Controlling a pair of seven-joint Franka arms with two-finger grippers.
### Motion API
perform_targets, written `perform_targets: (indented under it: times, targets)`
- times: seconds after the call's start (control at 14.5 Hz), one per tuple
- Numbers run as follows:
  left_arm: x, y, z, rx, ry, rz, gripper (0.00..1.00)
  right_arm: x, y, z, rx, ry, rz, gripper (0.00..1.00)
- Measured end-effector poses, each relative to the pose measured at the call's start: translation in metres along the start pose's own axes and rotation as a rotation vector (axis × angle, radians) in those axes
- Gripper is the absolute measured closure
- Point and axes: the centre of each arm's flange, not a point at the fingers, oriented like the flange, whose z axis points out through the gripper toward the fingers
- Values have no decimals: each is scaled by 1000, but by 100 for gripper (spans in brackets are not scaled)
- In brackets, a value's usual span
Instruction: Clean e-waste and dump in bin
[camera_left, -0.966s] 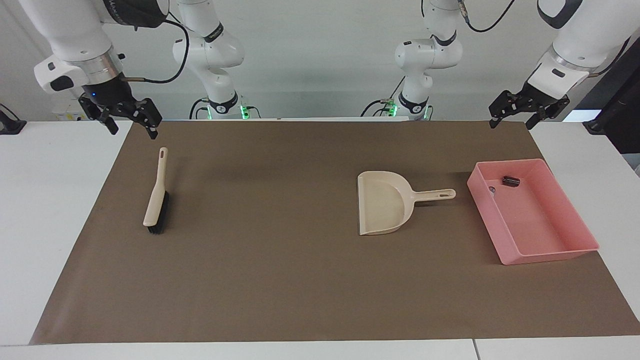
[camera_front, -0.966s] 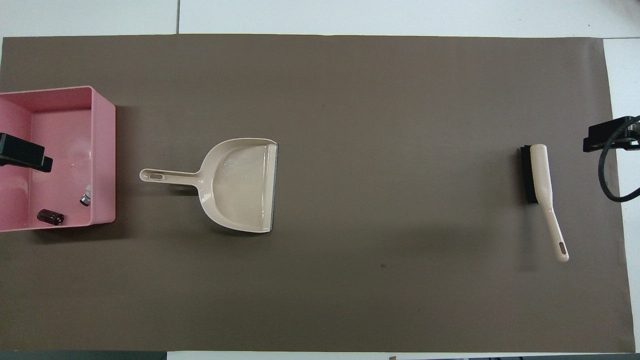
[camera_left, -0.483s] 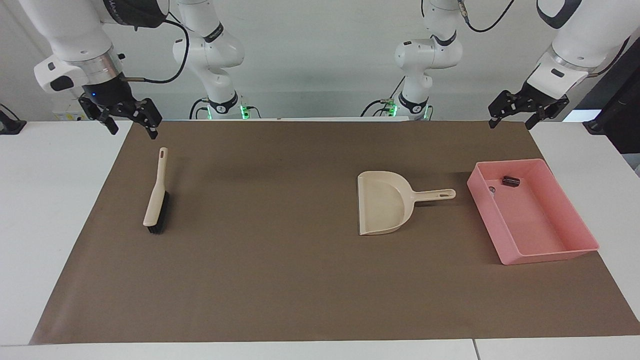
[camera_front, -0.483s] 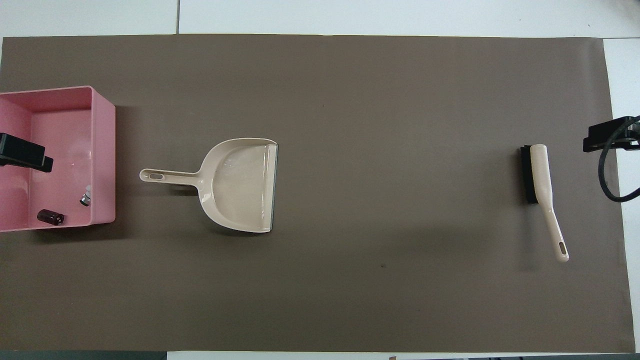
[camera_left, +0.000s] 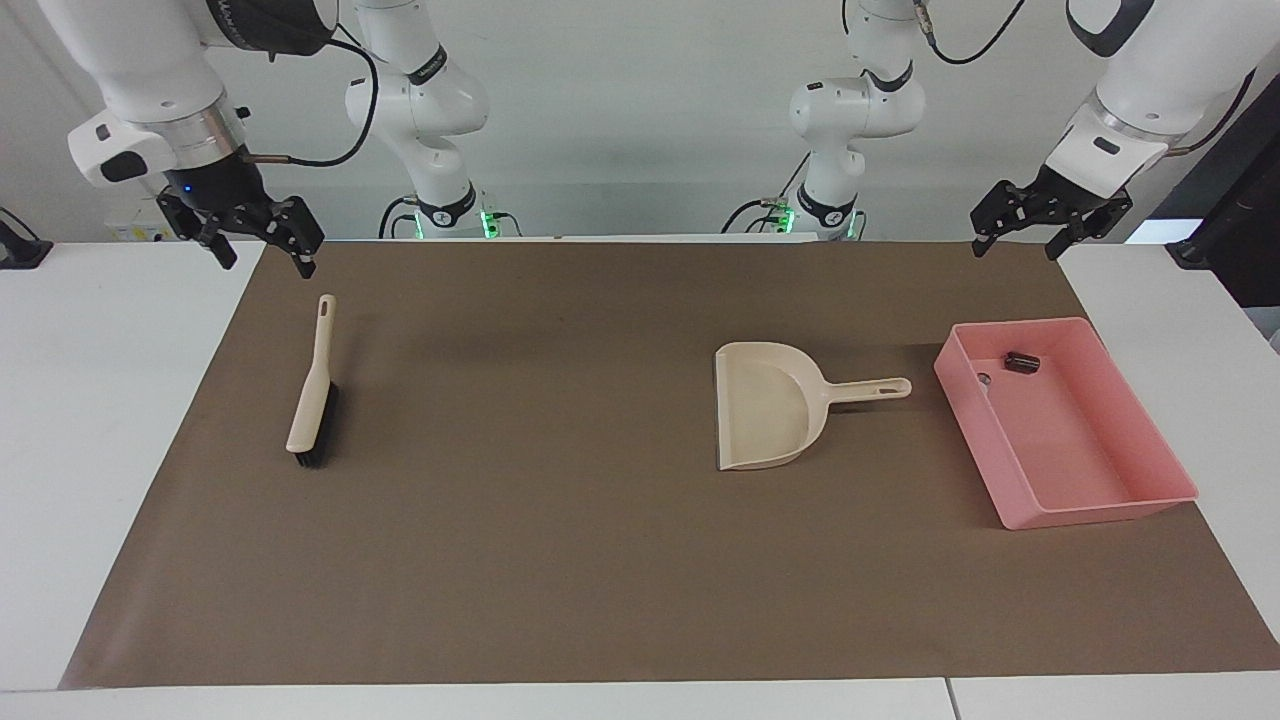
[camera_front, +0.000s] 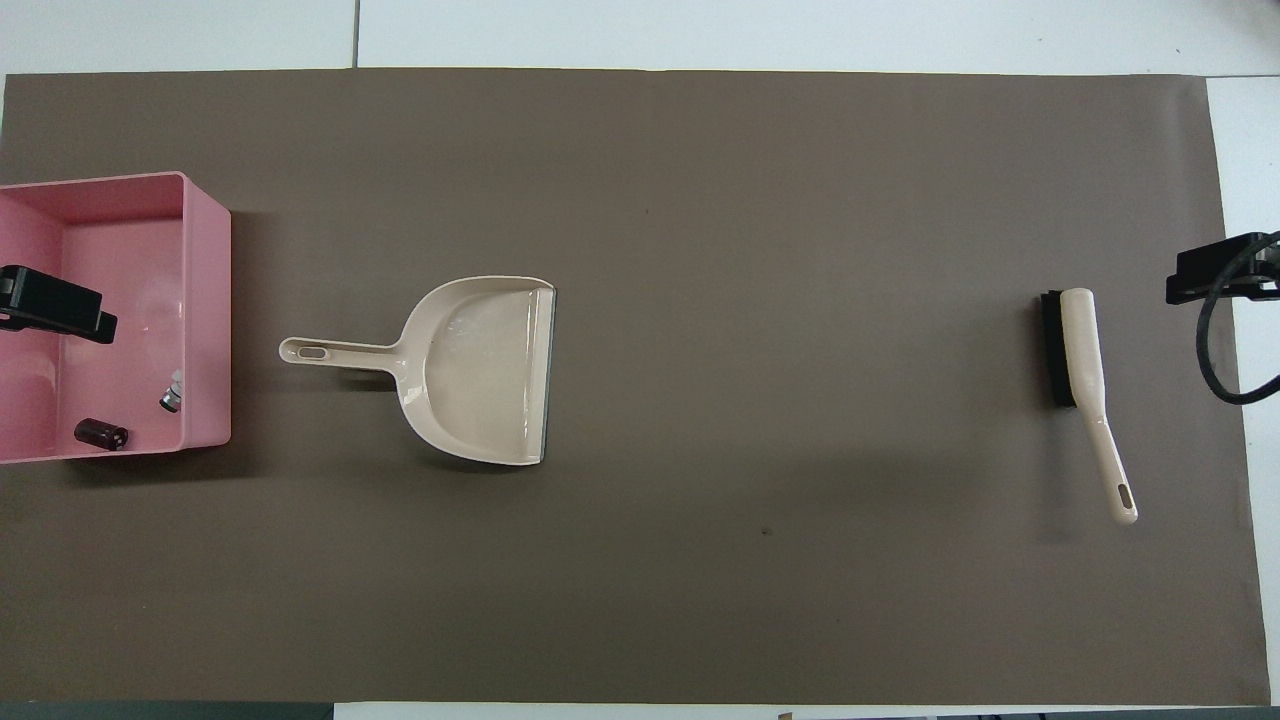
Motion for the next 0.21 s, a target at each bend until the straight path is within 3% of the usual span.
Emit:
perform_targets:
  times: [0.21]
  targets:
    - [0,0,1,0,-1,0,1,0,0,0,0,0,0,0]
